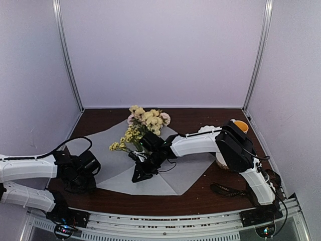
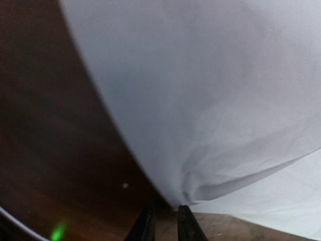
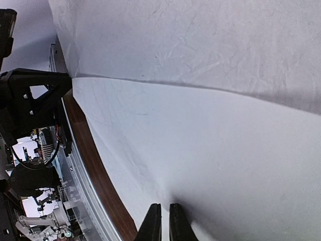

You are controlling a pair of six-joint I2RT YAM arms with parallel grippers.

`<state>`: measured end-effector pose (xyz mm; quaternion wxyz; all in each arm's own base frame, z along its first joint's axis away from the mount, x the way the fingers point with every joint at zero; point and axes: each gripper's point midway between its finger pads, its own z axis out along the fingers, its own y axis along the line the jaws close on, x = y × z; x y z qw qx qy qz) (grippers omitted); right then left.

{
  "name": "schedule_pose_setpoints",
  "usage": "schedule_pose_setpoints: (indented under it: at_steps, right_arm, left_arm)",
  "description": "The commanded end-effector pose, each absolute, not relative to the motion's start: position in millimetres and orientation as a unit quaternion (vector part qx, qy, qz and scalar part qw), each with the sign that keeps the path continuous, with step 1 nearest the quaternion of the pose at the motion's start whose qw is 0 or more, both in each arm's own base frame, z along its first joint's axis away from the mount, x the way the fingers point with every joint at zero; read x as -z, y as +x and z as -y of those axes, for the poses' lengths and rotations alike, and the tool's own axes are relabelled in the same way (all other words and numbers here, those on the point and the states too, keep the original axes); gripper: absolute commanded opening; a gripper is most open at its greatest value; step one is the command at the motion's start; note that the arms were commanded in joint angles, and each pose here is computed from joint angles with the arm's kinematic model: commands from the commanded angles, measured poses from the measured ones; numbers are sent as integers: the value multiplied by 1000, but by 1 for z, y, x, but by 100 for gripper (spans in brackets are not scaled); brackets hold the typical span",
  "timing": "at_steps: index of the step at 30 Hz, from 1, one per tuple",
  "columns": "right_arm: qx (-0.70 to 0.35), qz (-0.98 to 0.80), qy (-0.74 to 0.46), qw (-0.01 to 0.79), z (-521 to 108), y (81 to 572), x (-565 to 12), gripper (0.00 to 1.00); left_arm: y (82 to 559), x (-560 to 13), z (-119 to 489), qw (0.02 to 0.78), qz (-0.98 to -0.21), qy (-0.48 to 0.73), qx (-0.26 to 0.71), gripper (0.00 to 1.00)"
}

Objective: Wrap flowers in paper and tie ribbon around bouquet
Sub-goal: Pick up the left corner of the 1/4-folded wrapping paper.

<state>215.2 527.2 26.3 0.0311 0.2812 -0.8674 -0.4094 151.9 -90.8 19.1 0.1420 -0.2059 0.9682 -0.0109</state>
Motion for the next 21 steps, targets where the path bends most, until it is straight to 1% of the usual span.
schedule_pose_setpoints:
  at_steps: [1,3,5,7,9,14,17,21]
  right_arm:
    - [372,886,275,36,-510,215,-11,9]
    - [373,885,277,37,-510,214,-11,9]
    - [374,884,279,36,-510,214,-11,9]
    - [373,883,281,35,-509,213,-12,9]
    - [373,883,283,33,-509,214,-13,9]
    - [374,882,285,34,-509,212,-13,9]
    - [375,882,285,35,-509,212,-13,9]
    - [376,881,284,38,-509,210,-13,9]
  left_arm:
    - [129,-46,42,147,-945,-262,-130,23]
    - [130,-54,38,152,-942,-260,-148,26]
    - [140,-52,53,159,-948,-252,-112,31]
    - [151,-48,72,170,-951,-253,-57,42]
    - [156,-46,78,176,-945,-275,-23,51]
    - [169,-41,86,198,-921,-331,64,61]
    - [180,-38,107,209,-914,-322,131,61]
    - [180,-25,112,193,-916,-325,136,69]
